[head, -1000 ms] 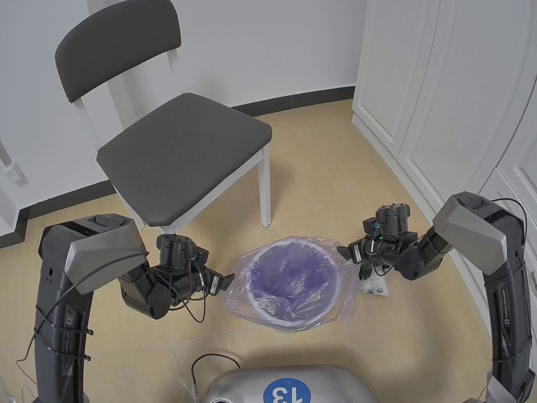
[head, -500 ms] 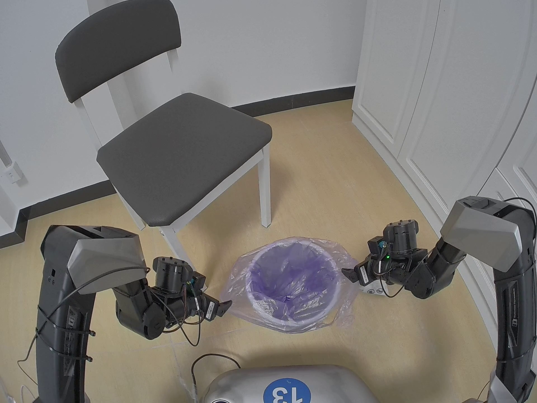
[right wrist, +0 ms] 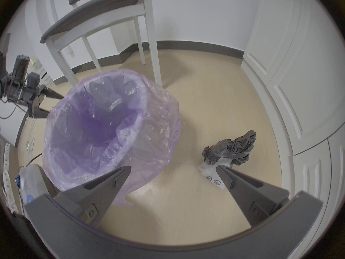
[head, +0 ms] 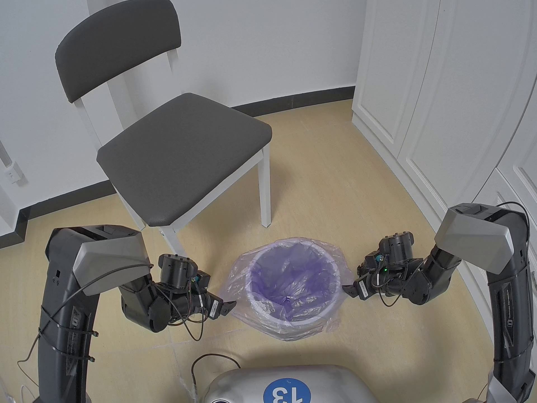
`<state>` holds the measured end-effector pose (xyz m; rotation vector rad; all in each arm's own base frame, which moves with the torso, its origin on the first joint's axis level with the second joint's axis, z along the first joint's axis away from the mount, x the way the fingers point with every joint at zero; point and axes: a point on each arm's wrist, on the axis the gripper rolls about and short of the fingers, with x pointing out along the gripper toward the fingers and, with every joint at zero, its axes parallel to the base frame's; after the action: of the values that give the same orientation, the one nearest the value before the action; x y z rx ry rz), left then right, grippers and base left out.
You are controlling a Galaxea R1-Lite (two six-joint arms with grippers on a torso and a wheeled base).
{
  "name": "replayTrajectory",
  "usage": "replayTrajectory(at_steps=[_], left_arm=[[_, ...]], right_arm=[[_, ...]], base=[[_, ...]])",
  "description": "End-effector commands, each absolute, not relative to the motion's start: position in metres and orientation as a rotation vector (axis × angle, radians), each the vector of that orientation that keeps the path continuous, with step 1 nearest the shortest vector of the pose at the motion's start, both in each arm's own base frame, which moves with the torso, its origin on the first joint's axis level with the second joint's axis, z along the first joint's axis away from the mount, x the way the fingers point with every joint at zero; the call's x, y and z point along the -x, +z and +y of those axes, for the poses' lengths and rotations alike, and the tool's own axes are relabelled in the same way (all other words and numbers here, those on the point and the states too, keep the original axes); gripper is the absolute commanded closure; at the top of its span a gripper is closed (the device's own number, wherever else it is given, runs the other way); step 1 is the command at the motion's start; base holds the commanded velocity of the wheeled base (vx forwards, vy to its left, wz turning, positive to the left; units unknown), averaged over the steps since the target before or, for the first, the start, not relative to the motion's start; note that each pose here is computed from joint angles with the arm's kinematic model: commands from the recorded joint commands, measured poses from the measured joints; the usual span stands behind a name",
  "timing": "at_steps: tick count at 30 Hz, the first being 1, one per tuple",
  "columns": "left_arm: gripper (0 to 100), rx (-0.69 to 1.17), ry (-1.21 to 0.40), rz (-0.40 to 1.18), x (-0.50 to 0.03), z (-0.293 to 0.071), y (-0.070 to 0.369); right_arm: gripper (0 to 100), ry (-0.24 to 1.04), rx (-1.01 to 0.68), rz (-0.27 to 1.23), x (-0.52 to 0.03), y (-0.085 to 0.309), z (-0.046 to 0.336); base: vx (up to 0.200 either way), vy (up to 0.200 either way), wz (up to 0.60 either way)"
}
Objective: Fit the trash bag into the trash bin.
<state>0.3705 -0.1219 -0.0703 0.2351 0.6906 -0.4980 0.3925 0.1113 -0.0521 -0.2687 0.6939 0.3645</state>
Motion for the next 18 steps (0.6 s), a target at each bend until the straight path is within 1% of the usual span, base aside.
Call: replayTrajectory(at_steps=[1,6,10,18], left_arm=[[0,-0.239,-0.493,0.674,-0.386,-0.125,-0.064],[0,-0.243,-0.478,0.687,-0.403,-0.127,-0.061],[0,-0.276,-0.471,0.697,-0.422,-0.123,-0.056],[0,-0.362,-0.507,0.75,-0.439,-0.125,-0.054]], right_arm=[[0,0.364,0.284,0.68,-0.409,-0.054,0.111],[0,0.357,0.324,0.677,-0.428,-0.051,0.107],[0,0.332,0.369,0.659,-0.451,-0.047,0.095],[0,0.329,0.393,0.651,-0.467,-0.034,0.091]], base=[[0.0,0.0,0.0],[0.0,0.0,0.0],[0.0,0.0,0.0],[0.0,0.0,0.0]])
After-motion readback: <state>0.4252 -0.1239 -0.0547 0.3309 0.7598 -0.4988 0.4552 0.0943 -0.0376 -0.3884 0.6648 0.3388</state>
